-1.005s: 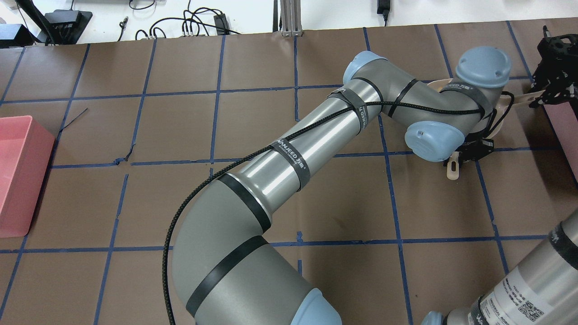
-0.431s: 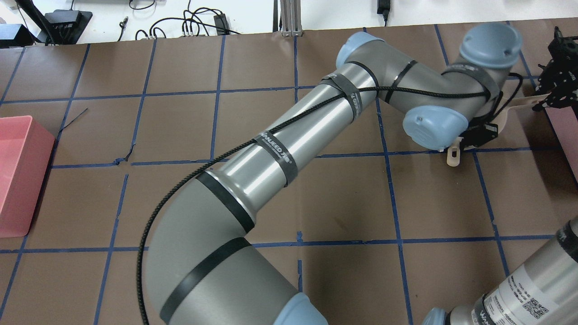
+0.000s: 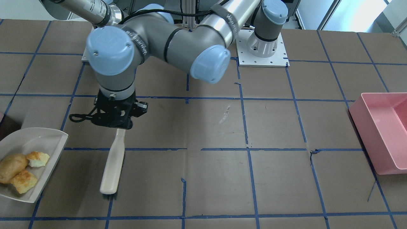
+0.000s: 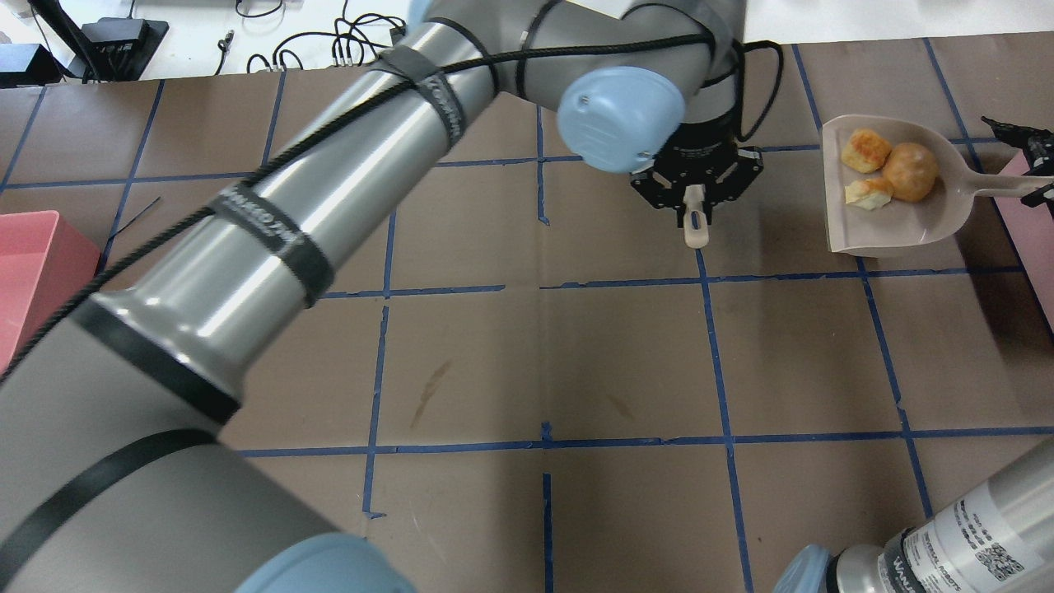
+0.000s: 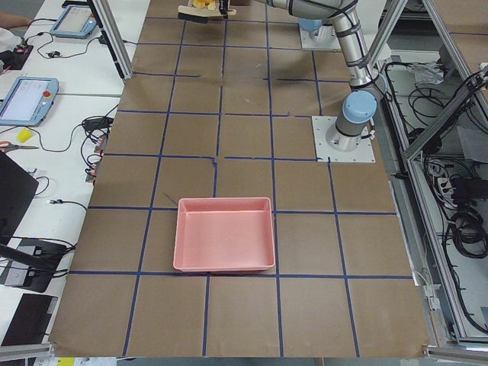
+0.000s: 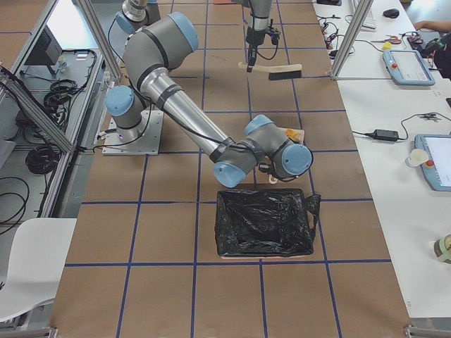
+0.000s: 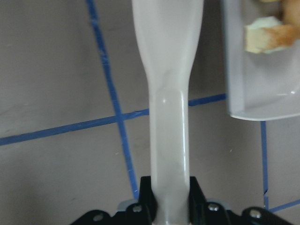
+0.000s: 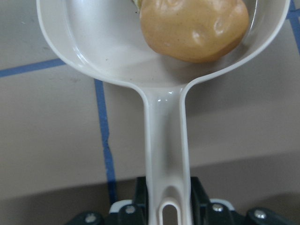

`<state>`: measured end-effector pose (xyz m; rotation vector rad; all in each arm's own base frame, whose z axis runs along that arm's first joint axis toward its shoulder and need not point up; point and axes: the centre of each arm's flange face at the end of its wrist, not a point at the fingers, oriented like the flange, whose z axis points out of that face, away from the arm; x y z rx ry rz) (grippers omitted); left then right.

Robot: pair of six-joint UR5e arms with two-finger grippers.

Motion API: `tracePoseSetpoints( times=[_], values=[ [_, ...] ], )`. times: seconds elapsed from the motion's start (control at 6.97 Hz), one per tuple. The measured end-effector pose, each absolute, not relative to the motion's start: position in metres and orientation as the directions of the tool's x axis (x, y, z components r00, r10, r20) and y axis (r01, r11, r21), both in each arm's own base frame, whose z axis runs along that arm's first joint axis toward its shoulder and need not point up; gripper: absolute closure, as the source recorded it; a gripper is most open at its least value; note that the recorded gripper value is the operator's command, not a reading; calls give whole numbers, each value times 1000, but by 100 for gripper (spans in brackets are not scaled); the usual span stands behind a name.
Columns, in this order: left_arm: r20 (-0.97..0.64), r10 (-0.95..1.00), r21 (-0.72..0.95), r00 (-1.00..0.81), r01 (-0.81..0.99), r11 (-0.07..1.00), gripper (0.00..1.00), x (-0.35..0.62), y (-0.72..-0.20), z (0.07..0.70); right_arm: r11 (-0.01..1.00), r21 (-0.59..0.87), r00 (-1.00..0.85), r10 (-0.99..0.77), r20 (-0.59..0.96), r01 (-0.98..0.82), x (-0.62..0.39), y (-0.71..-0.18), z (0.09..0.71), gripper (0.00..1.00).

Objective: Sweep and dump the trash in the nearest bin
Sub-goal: 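Lift the loaded dustpan with the right gripper while the left brings the brush back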

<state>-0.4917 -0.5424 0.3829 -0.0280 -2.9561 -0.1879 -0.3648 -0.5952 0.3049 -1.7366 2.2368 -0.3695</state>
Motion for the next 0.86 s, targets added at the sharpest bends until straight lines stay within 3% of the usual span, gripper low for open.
tracePoseSetpoints(
  times=[0.57,0.86],
  values=[
    [89,-115,270,-989,-88,959,97,-346,-386,361,483,-408,-509,-859,-49,-775,-510,-451,382,100],
    [31,-167,336,-986,-147,930,97,-333,-335,320,566,-306,-589,-808,-20,-766,-571,-388,405,100]
  ],
)
